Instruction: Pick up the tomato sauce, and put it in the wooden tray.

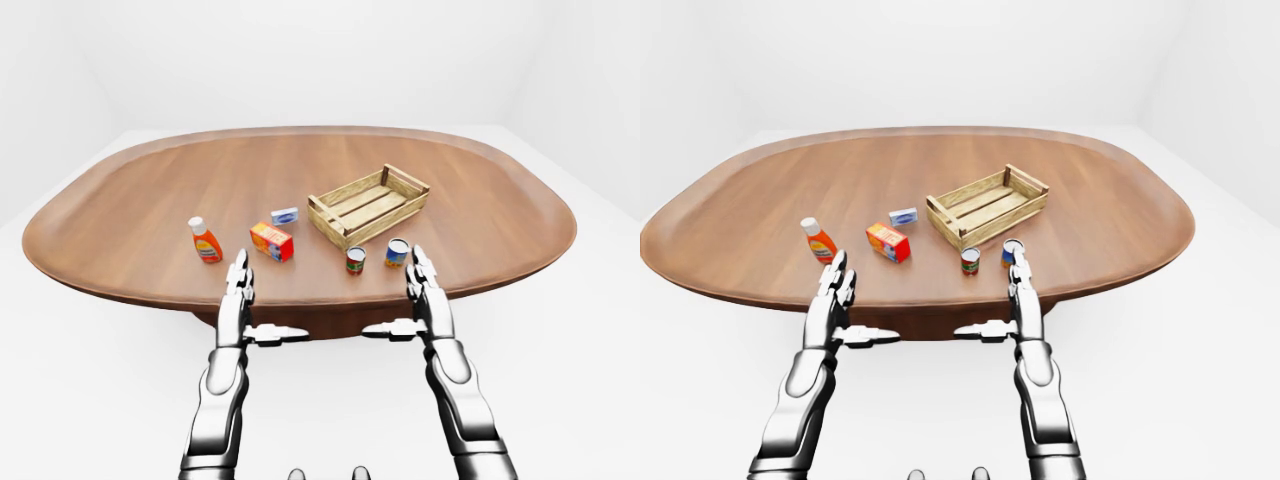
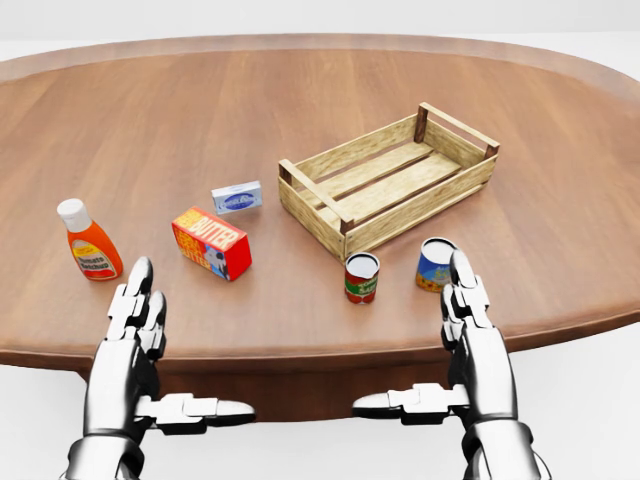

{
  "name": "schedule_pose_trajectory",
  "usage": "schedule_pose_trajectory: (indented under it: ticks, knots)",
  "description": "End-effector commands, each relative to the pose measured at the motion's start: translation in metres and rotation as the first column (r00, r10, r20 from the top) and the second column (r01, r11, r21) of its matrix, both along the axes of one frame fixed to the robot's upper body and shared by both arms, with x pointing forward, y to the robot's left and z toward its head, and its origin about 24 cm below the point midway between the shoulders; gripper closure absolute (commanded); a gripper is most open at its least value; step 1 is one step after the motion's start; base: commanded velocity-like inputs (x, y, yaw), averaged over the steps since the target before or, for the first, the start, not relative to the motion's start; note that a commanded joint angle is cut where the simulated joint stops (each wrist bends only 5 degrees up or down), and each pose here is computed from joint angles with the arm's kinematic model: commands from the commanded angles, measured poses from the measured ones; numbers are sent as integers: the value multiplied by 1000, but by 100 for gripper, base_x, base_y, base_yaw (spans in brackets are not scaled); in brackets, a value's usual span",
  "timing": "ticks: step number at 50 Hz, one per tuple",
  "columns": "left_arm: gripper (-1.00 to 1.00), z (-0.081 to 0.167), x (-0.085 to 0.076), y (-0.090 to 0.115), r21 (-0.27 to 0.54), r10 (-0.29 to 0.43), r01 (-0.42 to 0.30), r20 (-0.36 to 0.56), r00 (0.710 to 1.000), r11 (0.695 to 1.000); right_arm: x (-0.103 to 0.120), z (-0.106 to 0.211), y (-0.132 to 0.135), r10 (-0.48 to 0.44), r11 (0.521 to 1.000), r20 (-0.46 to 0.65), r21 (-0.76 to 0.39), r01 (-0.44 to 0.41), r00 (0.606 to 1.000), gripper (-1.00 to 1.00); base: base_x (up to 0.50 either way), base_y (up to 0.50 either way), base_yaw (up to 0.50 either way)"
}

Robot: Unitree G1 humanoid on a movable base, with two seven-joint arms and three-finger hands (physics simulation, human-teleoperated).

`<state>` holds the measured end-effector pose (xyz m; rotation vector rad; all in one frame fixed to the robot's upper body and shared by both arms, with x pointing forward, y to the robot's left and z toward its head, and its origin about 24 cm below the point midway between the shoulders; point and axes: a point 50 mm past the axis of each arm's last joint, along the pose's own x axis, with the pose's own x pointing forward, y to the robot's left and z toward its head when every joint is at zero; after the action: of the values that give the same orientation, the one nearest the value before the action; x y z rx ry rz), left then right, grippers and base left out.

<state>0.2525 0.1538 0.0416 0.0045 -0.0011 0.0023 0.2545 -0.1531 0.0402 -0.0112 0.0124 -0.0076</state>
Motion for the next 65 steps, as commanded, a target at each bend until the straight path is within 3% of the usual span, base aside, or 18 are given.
schedule_pose_trajectory:
  ticks: [1, 7, 14, 19, 24, 30, 36, 49, 53, 65]
  knots:
    - [-100, 2, -5, 14, 20, 27, -27, 0, 1000, 999, -3, 1, -4, -30, 998, -8, -48, 29, 1000, -100, 0, 0, 0]
    - [-100, 6, -15, 24, 38, 124, -125, 29, 992, 991, -22, 16, -4, -68, 990, 73, -119, 76, 995, -100, 0, 0, 0]
    - [-100, 18, -45, 34, 46, 215, -220, 105, 971, 974, -62, 42, -16, -92, 989, 175, -98, 110, 980, -100, 0, 0, 0]
    - [-100, 24, -63, 36, 46, 230, -238, 137, 963, 970, -80, 51, -22, -120, 985, 215, -96, 143, 969, -100, 0, 0, 0]
    - [-100, 24, -72, 42, 25, 264, -269, 132, 956, 963, -88, 56, -25, -140, 981, 241, -98, 167, 960, -100, 0, 0, 0]
    - [-100, 22, -72, 40, 38, 265, -271, 125, 956, 962, -90, 58, -24, -131, 983, 254, -95, 160, 958, -100, 0, 0, 0]
    - [-100, 22, -72, 41, 38, 264, -271, 122, 957, 962, -89, 57, -18, -39, 998, 231, -48, 51, 972, -100, 0, 0, 0]
    - [-100, 20, -69, 35, 46, 247, -254, 118, 962, 966, -85, 54, -11, -19, 996, 218, -84, 38, 976, -100, 22, -43, 0]
    - [-100, 19, -67, 30, 66, 232, -241, 115, 966, 968, -89, 56, -6, 39, 997, 230, -78, -21, 972, -100, 32, -46, 0]
    - [-100, 19, -66, 29, 73, 229, -238, 115, 967, 968, -85, 54, -6, 30, 997, 223, -83, -12, 974, -100, 40, -38, 0]
